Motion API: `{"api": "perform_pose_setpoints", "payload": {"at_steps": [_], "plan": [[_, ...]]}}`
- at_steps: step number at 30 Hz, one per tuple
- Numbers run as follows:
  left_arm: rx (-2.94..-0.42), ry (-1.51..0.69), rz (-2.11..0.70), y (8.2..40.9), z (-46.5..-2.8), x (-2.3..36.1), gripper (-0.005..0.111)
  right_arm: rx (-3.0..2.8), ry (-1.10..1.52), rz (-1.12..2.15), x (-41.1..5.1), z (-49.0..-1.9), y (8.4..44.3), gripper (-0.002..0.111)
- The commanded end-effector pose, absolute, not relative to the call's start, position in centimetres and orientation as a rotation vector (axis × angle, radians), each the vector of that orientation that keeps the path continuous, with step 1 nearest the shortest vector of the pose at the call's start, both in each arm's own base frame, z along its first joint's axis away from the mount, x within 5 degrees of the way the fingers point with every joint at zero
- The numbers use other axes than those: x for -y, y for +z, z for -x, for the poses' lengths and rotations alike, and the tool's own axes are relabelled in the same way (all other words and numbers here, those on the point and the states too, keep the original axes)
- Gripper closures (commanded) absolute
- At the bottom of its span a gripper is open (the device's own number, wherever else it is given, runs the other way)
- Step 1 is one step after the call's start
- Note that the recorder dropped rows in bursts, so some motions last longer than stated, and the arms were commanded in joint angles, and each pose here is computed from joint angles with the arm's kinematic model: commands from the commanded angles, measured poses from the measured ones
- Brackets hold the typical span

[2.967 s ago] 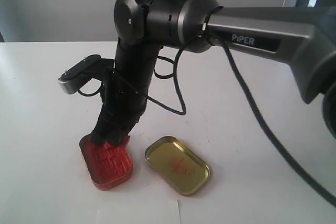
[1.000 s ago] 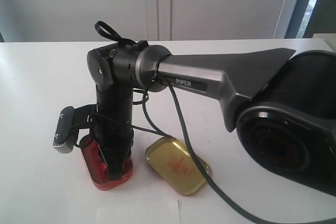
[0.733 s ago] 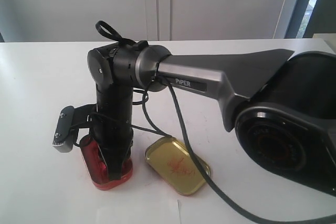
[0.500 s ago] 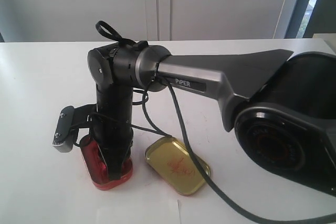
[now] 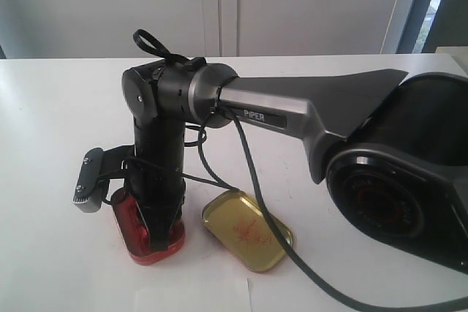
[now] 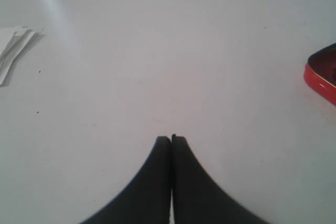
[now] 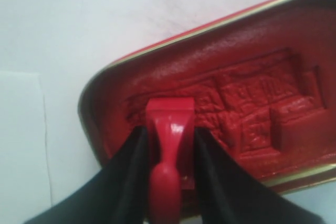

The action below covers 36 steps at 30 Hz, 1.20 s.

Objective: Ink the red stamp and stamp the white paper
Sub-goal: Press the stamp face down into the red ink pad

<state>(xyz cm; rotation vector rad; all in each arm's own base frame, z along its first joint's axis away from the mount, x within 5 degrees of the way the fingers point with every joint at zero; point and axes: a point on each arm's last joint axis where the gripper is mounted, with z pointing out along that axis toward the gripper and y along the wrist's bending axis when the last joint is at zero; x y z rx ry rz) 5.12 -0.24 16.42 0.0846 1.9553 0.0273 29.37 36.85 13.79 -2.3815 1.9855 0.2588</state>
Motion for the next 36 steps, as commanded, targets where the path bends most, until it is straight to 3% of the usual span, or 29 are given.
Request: {"api": "perform_pose_setpoints", "payload": {"at_steps": [1,13,36], "plan": [[-1.951,0.012,-0.082,16.5,-5.1,0.3,0.107,-2.007,0.263,2.416,-36.7,-29.1,11.7,0.108],[-1.951,0.012,-0.082,16.5,-5.1,0.3,0.107,-1.986,0.229,2.356,-36.4,-29.2,15.4,0.108],[-1.951,0.012,-0.082,16.5,-5.1,0.3,0.107,-1.967,0.189,2.315,-36.0,-29.2,17.8,0.108]]}}
